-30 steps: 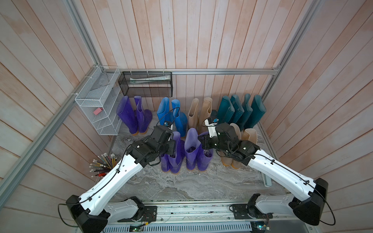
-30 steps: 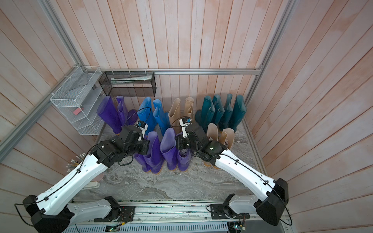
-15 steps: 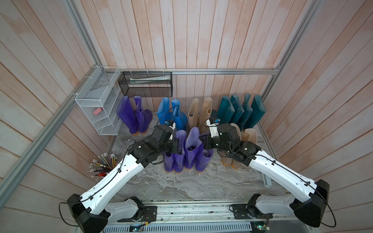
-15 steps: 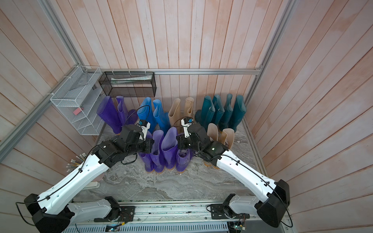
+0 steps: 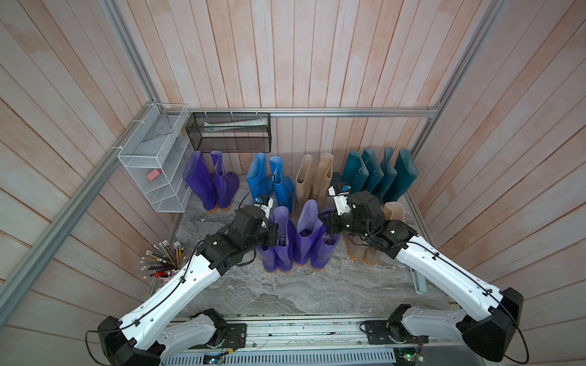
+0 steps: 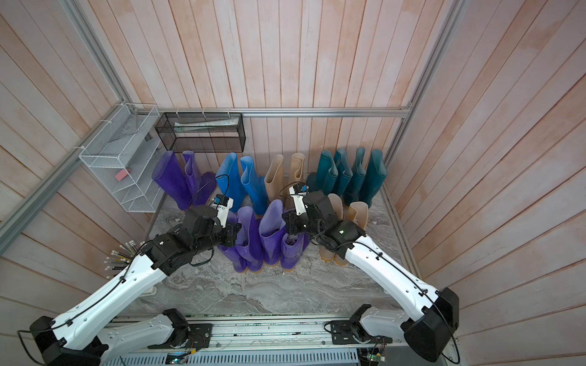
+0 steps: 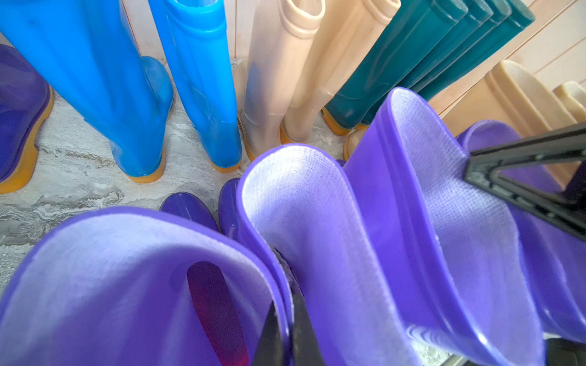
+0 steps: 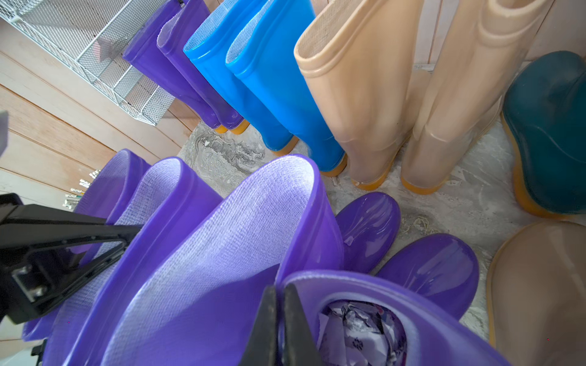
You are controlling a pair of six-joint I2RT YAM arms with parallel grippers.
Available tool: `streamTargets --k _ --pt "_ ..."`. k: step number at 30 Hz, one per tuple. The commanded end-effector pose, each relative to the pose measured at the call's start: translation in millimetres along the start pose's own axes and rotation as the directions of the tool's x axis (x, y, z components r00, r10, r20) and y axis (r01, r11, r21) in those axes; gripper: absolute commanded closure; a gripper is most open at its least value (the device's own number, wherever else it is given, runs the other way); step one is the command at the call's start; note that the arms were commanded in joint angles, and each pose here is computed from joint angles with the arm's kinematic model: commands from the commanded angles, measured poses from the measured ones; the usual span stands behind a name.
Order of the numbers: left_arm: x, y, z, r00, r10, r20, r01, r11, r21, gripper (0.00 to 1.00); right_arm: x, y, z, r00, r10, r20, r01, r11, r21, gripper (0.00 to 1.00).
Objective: Match and arrange rain boots in pairs
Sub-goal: Adjust a pair of rain boots at the center of the board.
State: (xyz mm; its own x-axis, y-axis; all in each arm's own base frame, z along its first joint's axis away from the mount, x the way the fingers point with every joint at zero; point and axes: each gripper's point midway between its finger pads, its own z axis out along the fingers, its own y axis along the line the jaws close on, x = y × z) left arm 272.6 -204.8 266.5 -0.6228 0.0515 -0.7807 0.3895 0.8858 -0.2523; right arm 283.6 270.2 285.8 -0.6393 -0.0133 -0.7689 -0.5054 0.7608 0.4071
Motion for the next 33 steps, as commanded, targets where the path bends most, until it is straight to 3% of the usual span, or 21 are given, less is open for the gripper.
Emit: streamTargets --k 1,3,4,8,11,14,16,26,27,29,33 --pt "-40.8 -8.9 -16.7 0.985 -0.016 0.172 0.009 0.999 0.041 0.71 -27.0 12.0 -25.1 0.997 -0.03 0.078 0.032 0.999 -0.02 0.75" --pt "-44.4 -10.5 -24.0 0.983 -0.008 0.182 0.0 0.999 0.045 0.62 -34.4 3.7 -36.3 0.994 -0.044 0.096 0.04 0.998 0.048 0.64" --pt "-47.1 -10.5 -28.3 0.982 -0.003 0.187 -0.005 0.999 0.042 0.5 -38.5 -2.0 -43.2 0.993 -0.055 0.107 0.045 0.995 0.092 0.6" --pt "-63.0 -12.6 -47.9 0.974 0.025 0.226 -0.034 0.999 0.036 0.16 -46.4 -39.6 -74.3 0.988 -0.096 0.123 0.054 0.951 0.306 0.51" --pt "-72.1 -15.8 -58.1 0.964 0.044 0.262 -0.058 0.997 0.045 0.0 -50.7 -74.3 -100.5 0.987 -0.082 0.137 0.018 0.91 0.414 0.47" --pt "-82.0 -13.3 -64.8 0.954 0.071 0.292 -0.078 0.997 0.015 0.0 -49.6 -119.9 -130.6 0.987 -0.047 0.155 -0.048 0.828 0.558 0.4" --pt "-89.8 -8.4 -68.1 0.943 0.084 0.323 -0.081 0.996 -0.022 0.0 -39.6 -140.5 -138.5 0.991 -0.015 0.133 -0.067 0.804 0.591 0.35" --pt "-87.6 -9.8 -51.4 0.937 0.095 0.336 -0.096 0.995 -0.013 0.0 21.3 -169.8 -109.9 0.991 0.13 0.013 -0.115 0.817 0.565 0.28" --pt "-86.3 -8.8 -50.5 0.937 0.095 0.335 -0.095 0.995 -0.016 0.0 25.9 -171.9 -108.3 0.991 0.137 0.004 -0.115 0.814 0.569 0.31" --pt "-85.0 -7.2 -49.8 0.936 0.095 0.338 -0.094 0.995 -0.02 0.0 30.0 -170.3 -104.6 0.99 0.139 -0.01 -0.11 0.826 0.553 0.45" --pt "-83.7 -6.4 -48.2 0.934 0.095 0.345 -0.095 0.995 -0.018 0.0 16.4 -160.5 -102.5 0.992 0.126 0.025 -0.121 0.855 0.505 0.92"
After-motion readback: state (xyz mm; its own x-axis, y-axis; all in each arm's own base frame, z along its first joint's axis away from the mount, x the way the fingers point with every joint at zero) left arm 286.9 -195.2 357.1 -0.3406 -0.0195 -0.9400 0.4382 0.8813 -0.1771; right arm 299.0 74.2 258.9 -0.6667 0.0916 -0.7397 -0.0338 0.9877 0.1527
